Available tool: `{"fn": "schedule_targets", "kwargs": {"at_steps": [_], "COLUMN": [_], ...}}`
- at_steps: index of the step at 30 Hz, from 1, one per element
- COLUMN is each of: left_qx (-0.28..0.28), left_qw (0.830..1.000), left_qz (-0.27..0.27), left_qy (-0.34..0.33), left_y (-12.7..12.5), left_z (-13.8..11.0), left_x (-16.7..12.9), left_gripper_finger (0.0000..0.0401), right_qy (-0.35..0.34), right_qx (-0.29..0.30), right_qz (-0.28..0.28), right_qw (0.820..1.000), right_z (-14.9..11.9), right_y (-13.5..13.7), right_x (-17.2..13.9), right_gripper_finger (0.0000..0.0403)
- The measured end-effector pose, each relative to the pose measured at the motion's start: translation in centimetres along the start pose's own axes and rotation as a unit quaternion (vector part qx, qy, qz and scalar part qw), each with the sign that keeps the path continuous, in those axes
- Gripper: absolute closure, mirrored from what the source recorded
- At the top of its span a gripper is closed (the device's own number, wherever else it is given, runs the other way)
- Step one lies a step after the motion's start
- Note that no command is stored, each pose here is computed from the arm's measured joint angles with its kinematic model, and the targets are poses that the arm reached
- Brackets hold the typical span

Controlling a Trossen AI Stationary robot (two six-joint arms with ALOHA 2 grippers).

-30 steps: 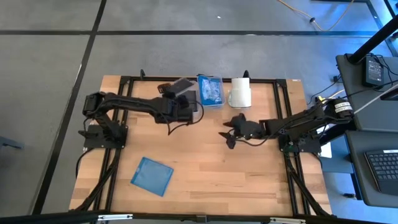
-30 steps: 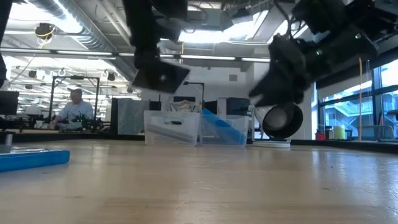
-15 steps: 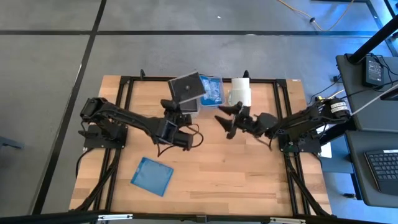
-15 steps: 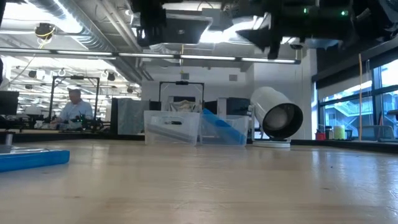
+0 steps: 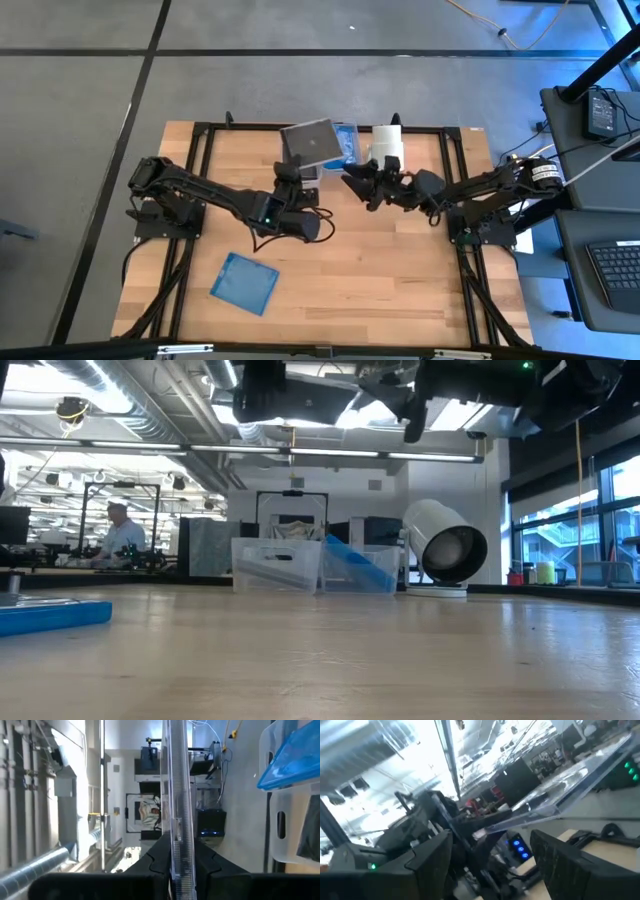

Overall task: Pick & place jewel cases by type
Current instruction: Put the black CD Case into the left transparent bin

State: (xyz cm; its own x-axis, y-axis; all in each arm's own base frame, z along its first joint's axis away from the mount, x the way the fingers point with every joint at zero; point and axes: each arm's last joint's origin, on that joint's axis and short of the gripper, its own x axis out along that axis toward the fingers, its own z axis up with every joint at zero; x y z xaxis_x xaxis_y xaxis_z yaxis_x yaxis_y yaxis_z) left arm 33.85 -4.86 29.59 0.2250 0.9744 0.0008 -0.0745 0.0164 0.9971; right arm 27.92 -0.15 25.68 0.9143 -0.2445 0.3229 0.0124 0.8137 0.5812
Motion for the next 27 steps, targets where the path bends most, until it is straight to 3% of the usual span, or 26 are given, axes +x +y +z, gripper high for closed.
{"fn": "schedule_targets", "kwargs": {"at_steps": [5, 9, 12, 17, 27], "left_qx": [0.054, 0.061, 0.065, 0.151, 0.200], "left_qw": [0.999, 0.998, 0.998, 0.988, 0.980], "left_qz": [0.000, 0.000, 0.000, 0.001, 0.001], "left_qy": [-0.001, -0.006, -0.010, -0.013, -0.014], "left_y": [0.5, 0.8, 0.9, 0.9, 0.8], "left_z": [0.7, 1.1, 1.2, 1.2, 1.2], "left_x": [-0.1, -0.4, -0.7, -1.0, -1.0], "left_gripper_finger": [0.0370, 0.0370, 0.0370, 0.0370, 0.0370], "right_qy": [0.024, 0.038, 0.023, 0.011, 0.030], "right_qx": [0.108, 0.149, 0.151, 0.162, 0.168], "right_qz": [-0.022, -0.068, -0.065, -0.019, -0.042], "right_qw": [0.994, 0.986, 0.986, 0.987, 0.984], "right_z": [-0.4, -0.9, -0.7, -0.1, -0.5], "right_y": [-0.5, -1.2, -1.1, -0.6, -0.9], "right_x": [0.1, 0.1, 0.1, 0.1, 0.1], "right_gripper_finger": [0.0130, 0.0130, 0.0130, 0.0130, 0.0130]}}
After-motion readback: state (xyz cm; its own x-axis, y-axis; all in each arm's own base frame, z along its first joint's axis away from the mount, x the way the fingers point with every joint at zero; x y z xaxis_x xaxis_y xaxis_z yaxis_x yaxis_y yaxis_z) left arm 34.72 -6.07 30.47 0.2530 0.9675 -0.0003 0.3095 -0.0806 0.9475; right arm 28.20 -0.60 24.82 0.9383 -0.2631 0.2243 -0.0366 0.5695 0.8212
